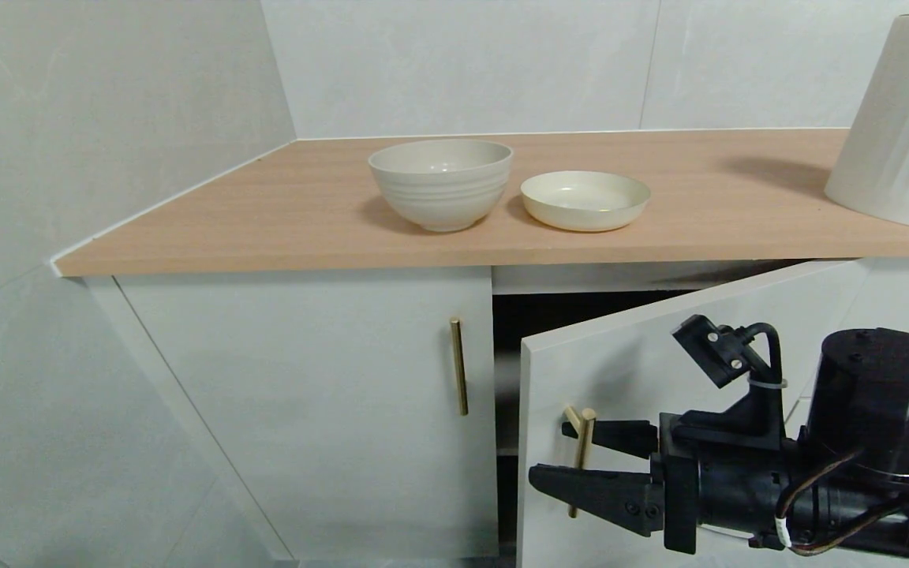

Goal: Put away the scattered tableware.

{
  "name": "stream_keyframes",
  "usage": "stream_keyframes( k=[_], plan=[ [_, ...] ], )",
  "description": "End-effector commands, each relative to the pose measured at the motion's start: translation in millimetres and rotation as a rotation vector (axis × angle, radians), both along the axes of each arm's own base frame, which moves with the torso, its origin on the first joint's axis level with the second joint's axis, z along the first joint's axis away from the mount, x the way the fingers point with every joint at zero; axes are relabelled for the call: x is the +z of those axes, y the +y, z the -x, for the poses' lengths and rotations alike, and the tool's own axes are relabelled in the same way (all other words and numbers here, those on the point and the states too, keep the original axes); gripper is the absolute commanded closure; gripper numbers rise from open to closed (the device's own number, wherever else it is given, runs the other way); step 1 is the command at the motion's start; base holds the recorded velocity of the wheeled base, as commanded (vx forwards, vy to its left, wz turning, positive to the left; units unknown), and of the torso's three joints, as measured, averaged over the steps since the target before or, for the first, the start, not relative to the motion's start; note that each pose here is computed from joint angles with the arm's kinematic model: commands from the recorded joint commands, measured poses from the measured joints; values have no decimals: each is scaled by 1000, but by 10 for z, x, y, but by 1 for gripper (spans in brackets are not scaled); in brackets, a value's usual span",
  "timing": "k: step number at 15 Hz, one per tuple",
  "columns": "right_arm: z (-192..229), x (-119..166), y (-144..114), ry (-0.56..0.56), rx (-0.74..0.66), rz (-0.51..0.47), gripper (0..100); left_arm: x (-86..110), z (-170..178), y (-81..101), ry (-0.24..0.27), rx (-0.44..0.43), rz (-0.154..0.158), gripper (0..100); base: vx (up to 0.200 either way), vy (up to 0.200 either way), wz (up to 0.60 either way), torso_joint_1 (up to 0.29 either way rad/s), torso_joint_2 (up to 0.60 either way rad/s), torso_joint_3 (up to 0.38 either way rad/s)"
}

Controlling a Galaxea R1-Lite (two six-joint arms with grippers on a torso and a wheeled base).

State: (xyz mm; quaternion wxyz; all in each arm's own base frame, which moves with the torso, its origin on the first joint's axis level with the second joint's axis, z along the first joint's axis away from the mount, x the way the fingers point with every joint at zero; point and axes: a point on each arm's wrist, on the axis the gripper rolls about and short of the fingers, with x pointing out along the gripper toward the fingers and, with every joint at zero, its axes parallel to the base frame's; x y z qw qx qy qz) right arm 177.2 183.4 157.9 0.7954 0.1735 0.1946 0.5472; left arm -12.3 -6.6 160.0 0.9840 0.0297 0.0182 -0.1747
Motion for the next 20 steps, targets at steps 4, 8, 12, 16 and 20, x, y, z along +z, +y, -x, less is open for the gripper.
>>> stream_keyframes(
  k=[4,8,12,16,20],
  plan=[
    [3,11,-2,-5,0,-4,0,412,-1131,-115,342,-249,37,0,0,0,0,0,0,0],
    [-1,3,1,-3,0,-2,0,224,-1609,-300,476,-337,56,0,0,0,0,0,0,0],
    [-6,-8,6,0,0,2,0,156,-1656,-461,559,-395,132,0,0,0,0,0,0,0],
    [-6,-8,6,0,0,2,0,160,-1641,-511,564,-423,135,0,0,0,0,0,0,0],
    [-10,-12,5,2,0,3,0,172,-1681,-542,572,-431,139,100,0,0,0,0,0,0]
  ],
)
